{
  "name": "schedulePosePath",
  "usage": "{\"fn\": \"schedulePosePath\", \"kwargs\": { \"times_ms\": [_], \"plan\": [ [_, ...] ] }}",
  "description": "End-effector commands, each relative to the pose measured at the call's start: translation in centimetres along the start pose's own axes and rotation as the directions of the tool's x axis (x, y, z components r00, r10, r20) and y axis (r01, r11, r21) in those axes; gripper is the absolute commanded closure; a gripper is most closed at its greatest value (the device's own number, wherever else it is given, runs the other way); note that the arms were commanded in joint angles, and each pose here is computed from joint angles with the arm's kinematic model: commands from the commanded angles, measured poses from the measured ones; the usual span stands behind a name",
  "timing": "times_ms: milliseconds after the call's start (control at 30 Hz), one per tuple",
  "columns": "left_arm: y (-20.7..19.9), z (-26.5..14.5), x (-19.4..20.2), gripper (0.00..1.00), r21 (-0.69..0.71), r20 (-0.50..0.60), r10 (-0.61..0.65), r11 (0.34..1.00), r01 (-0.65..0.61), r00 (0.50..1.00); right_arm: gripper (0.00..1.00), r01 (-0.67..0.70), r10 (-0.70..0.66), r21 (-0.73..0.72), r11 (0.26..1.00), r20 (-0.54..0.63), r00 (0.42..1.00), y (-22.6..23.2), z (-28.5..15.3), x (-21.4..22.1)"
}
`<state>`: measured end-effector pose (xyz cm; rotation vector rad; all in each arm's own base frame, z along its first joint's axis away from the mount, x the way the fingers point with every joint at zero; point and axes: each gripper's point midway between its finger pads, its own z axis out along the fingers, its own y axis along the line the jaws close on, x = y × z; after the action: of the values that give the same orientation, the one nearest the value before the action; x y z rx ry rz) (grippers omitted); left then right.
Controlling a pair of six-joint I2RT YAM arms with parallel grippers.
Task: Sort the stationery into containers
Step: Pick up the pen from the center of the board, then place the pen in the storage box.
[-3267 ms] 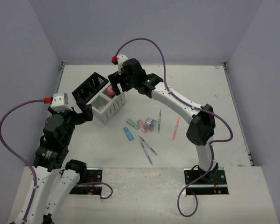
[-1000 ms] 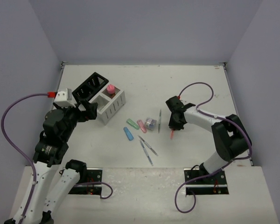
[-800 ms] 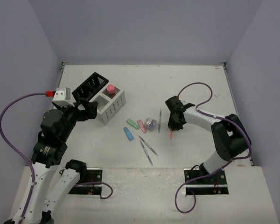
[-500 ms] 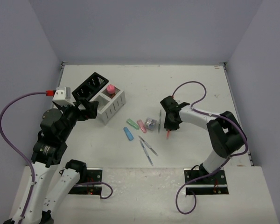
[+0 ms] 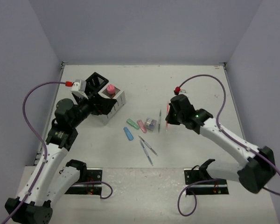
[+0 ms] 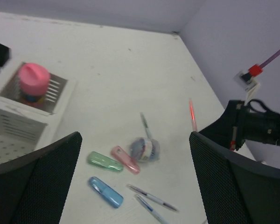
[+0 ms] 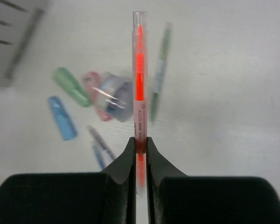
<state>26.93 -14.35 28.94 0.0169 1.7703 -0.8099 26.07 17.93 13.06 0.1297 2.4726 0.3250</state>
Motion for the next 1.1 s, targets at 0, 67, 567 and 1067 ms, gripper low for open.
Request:
{"fn": "schedulePosePath", "kwargs": {
  "times_ms": [0, 67, 567, 1067],
  "plan": [
    [-10.2, 0.3, -0.2, 0.00, 0.502, -0.017, -0.096, 0.860, 0.091, 0.995, 1.00, 0.298, -0.176, -0.505, 0.810, 0.274, 0.945, 8.6, -8.6, -2.5],
    [-13.1, 1.1, 0.2, 0.00, 0.592, -0.048, -0.087, 0.800, 0.099, 0.995, 1.00, 0.387, -0.186, -0.637, 0.666, 0.360, 0.914, 10.9, -12.1, -2.3],
    [-20.0, 3.2, 2.3, 0.28, 0.701, -0.099, 0.010, 0.711, 0.062, 0.995, 1.00, 0.481, -0.251, -0.780, 0.401, 0.412, 0.876, 15.3, -17.1, -1.7],
    [-6.6, 7.9, -0.1, 1.00, -0.084, -0.038, 0.113, 0.990, -0.116, 0.993, 0.01, 0.363, -0.110, -0.561, 0.744, 0.432, 0.895, 11.7, -13.0, -6.3]
  ]
}}
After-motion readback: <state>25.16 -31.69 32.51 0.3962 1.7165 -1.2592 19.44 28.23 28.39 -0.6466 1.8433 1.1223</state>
